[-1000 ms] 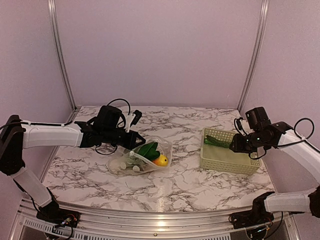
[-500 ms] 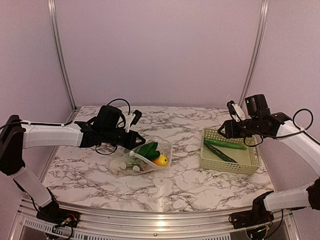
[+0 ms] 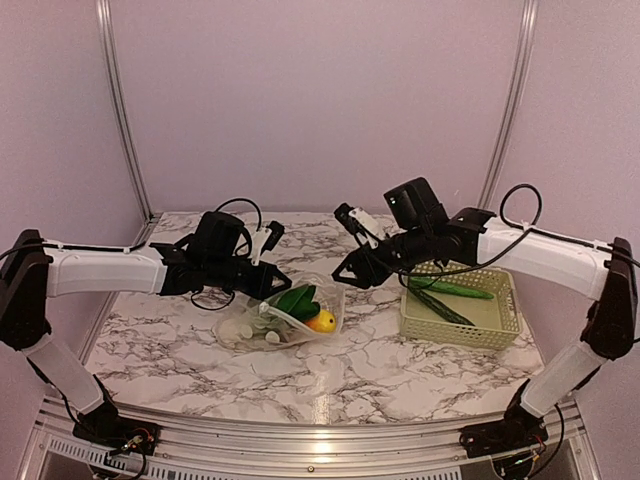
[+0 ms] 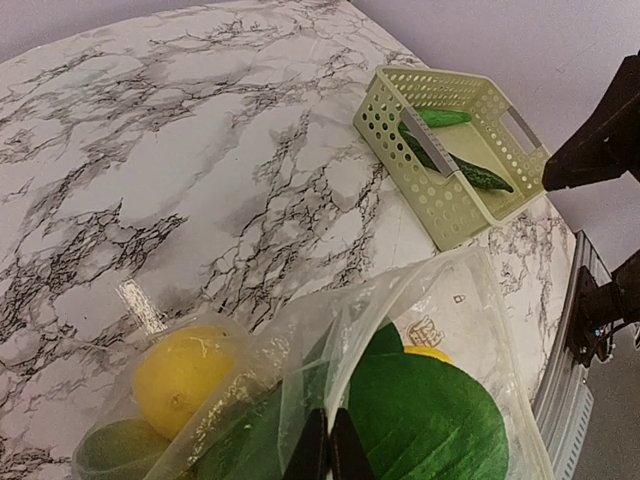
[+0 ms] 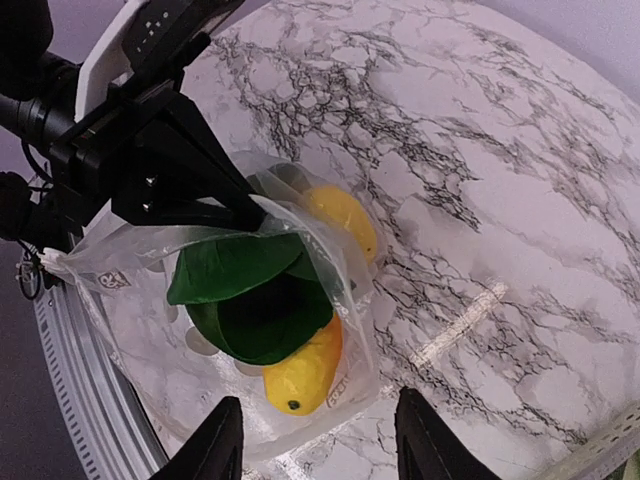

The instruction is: Open the zip-top bag and remove the fake food

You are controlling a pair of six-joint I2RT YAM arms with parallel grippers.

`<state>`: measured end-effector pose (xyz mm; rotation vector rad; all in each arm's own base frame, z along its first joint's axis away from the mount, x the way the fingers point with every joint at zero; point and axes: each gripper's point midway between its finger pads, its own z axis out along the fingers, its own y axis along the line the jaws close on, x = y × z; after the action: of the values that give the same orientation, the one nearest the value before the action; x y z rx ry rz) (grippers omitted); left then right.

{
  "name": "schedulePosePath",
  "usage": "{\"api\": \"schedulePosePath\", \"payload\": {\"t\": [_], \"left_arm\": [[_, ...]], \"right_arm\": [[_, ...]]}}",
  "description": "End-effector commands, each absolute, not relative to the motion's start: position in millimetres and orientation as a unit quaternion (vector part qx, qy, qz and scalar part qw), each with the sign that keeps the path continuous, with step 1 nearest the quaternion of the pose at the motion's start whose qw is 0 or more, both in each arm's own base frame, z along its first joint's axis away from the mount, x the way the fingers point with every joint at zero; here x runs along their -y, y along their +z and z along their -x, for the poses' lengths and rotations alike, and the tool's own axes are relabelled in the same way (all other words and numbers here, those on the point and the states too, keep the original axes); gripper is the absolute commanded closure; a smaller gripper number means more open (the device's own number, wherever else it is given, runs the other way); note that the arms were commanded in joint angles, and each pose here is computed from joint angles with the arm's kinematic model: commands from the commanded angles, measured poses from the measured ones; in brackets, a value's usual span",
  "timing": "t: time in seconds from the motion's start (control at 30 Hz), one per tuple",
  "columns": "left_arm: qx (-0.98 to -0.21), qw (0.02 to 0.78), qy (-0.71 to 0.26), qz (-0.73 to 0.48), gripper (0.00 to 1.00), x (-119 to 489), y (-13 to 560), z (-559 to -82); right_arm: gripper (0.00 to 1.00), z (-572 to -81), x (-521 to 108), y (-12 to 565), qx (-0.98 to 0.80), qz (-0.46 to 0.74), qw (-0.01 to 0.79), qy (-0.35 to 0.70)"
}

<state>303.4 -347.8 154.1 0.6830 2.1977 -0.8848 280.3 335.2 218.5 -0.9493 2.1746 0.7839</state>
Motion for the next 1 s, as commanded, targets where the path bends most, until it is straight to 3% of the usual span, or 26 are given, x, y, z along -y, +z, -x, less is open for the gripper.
{"api": "schedulePosePath", "payload": {"t": [0.0, 0.3, 0.57, 0.97], "left_arm": [[-0.850, 0.313, -0.330, -0.266, 1.00, 345.0, 142.5, -301.4], [-0.851, 0.311, -0.328, -0.267, 1.00, 344.0, 140.9, -300.6], [-0.851, 0.310, -0.328, -0.269, 1.00, 344.1, 141.4, -300.4], [-0.851, 0.310, -0.328, -0.270, 1.00, 343.9, 141.5, -300.1]], "right_arm": [[0.52, -271.0, -372.6, 206.6, -0.805, 0.419, 0.310, 0.283], [0.55, -253.4, -392.4, 168.0, -0.789, 0.482, 0.275, 0.263], [0.46, -250.4, -385.3, 142.4, -0.787, 0.509, 0.254, 0.237], [0.44, -250.0, -380.1, 110.5, -0.791, 0.535, 0.215, 0.207]]}}
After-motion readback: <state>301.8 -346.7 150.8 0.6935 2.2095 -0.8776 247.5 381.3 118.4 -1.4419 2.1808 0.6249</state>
